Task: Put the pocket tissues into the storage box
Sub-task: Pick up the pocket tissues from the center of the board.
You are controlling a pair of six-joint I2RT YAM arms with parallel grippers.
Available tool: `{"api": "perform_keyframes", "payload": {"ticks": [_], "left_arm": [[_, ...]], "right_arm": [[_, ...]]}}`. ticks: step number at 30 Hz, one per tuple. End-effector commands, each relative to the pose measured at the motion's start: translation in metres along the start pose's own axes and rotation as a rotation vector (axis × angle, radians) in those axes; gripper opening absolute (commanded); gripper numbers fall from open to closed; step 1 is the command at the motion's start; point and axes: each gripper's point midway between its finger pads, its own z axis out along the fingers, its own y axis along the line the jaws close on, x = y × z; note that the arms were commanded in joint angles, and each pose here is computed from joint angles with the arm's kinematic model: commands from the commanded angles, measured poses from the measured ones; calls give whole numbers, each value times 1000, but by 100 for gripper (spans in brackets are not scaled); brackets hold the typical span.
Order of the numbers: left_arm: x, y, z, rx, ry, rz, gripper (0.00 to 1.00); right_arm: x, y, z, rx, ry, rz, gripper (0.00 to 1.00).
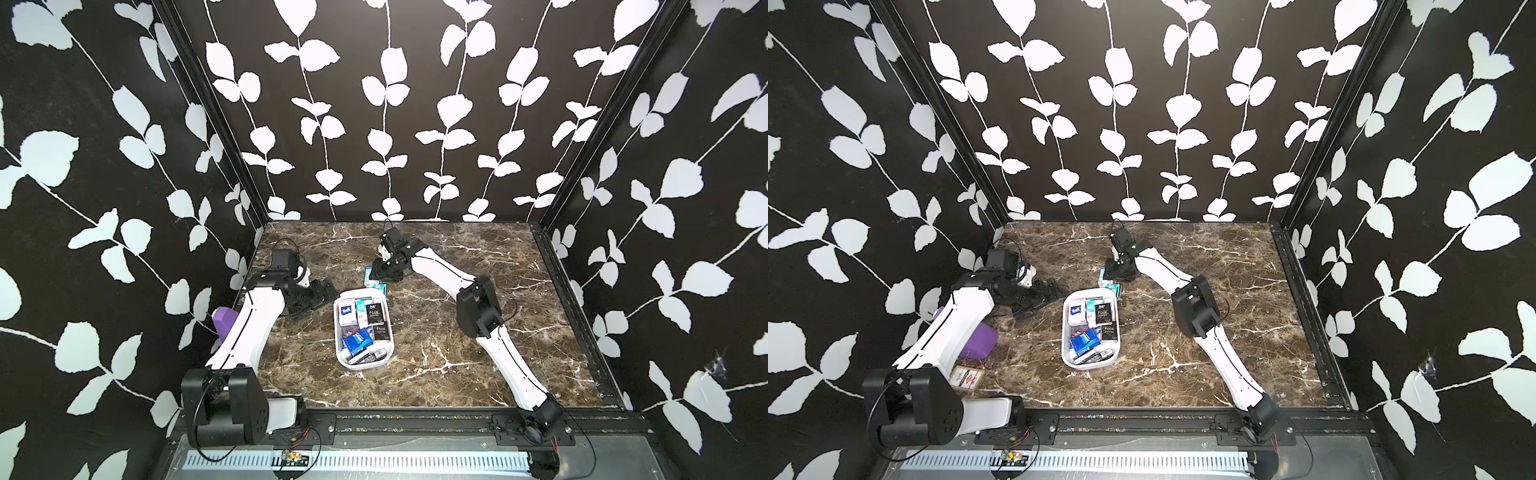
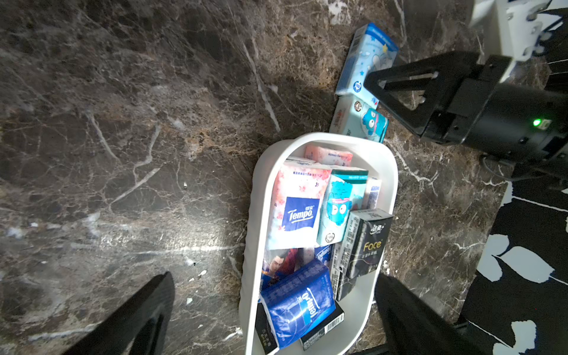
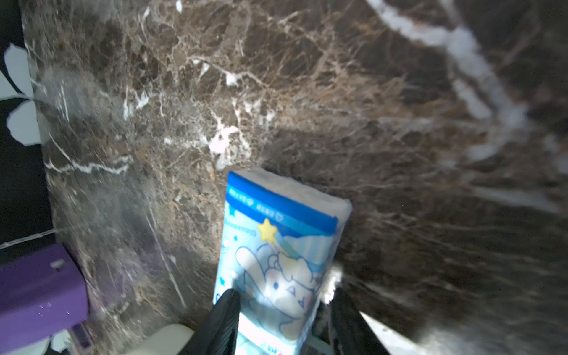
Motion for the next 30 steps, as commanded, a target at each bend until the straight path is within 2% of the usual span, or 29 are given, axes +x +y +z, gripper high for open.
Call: {"api": "perform_keyframes", "payload": {"ticks": [1, 5, 6, 7, 11, 15, 19, 24, 30], "left_arm": [[4, 1, -7, -5, -4, 20, 99], [5, 2, -9, -11, -4, 26, 99], [6, 2, -10, -14, -5, 29, 99], [7, 3, -11, -19, -9, 34, 99], [7, 5, -12, -25, -16, 33, 99], [7, 2, -10, -10, -15, 31, 99], [6, -1, -11, 5, -20, 37, 99], [8, -3, -11, 27, -21, 39, 99], [15, -6, -5, 70, -19, 26, 99]], "right_arm": [[-2, -16, 16, 70, -14, 76, 32], [0, -28, 33, 105, -11, 133, 11], [-1, -27, 34, 100, -15, 140, 3], [-4, -25, 34, 87, -26, 140, 0], [-31, 1, 7, 7, -116, 109, 0], [-68, 32, -48, -90, -252, 97, 0], [-79, 60, -95, -156, -308, 61, 0], [-51, 77, -124, -182, -240, 30, 0], [31, 88, -141, -127, -111, -63, 0]]}}
